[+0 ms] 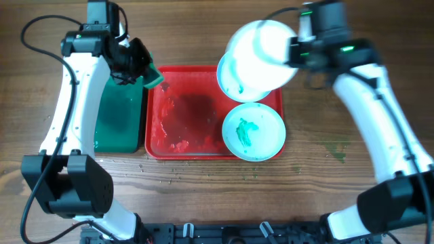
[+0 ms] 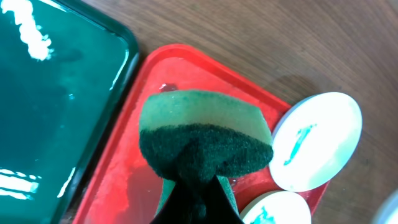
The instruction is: Clean dirty plates on tray and stack at the side
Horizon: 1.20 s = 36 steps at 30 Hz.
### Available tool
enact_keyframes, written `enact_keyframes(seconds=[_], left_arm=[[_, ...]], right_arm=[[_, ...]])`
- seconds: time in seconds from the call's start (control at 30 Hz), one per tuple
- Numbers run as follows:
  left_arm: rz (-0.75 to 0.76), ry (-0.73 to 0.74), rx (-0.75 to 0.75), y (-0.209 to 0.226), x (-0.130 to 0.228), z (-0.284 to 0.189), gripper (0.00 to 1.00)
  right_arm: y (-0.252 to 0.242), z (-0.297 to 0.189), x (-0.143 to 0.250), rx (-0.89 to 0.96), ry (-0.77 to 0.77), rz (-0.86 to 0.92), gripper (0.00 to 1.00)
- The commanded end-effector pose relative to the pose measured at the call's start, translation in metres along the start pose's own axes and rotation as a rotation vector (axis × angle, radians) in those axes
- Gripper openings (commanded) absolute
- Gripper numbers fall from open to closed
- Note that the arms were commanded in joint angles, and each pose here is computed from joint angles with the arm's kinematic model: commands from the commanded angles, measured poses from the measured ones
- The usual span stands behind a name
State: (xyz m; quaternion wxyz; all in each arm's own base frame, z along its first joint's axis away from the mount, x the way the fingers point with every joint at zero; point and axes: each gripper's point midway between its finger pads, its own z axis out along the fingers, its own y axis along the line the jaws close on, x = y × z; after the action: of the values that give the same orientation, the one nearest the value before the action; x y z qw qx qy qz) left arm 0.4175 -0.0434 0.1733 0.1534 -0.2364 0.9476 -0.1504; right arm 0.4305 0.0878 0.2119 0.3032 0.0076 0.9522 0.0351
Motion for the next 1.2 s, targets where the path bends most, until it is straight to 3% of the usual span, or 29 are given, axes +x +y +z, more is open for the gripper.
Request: enact_keyframes(seconds=[0.0,0.17,0.43,0.47,0.5,0.57,0.63,0.7,0.93,1.17], left_arm=[[-0.004,-0.01,0.012,-0.009,0.001,0.002,0.04],[-0.02,-0.034,0.026,-0.014,-0.004,0.002,0.04],[-0.017,-0.043,0.033,-0.015,-0.007,0.002,0.04],[-0.017,-0.045,0.034,-0.016,-0.007,0.002,0.04],[-0.017,-0.047,0.035,-0.016,-0.008,0.002,0.04],[-0.017,-0.046,0.035,-0.016,-0.008,0.002,0.04],[-0.012,-0.041,0.034,-0.017,-0.005,0.003,0.04],[0.0,-0.024,0.03,-0.021,0.001,0.004,0.04],[0.01,0.003,0.016,-0.023,0.008,0.014,0.04],[0.01,0.003,0.015,-0.022,0.008,0.014,0.04]], right_arm=[[-0.118,0.023,0.029,0.006,0.124,0.323,0.04],[-0.203,0.053,0.104,0.118,0.219,0.581,0.04],[-0.195,0.095,0.182,0.133,0.281,0.64,0.04],[-0.195,0.095,0.187,0.144,0.292,0.64,0.11],[-0.195,0.094,0.187,0.144,0.295,0.641,0.33],[-0.186,0.087,0.178,0.088,0.311,0.648,0.37],[-0.159,0.067,0.15,-0.046,0.343,0.596,0.37],[-0.133,0.056,0.15,-0.081,0.402,0.506,0.37],[-0.035,0.051,0.205,-0.18,0.624,0.216,0.39],[-0.011,0.077,0.226,-0.208,0.563,0.072,0.36]])
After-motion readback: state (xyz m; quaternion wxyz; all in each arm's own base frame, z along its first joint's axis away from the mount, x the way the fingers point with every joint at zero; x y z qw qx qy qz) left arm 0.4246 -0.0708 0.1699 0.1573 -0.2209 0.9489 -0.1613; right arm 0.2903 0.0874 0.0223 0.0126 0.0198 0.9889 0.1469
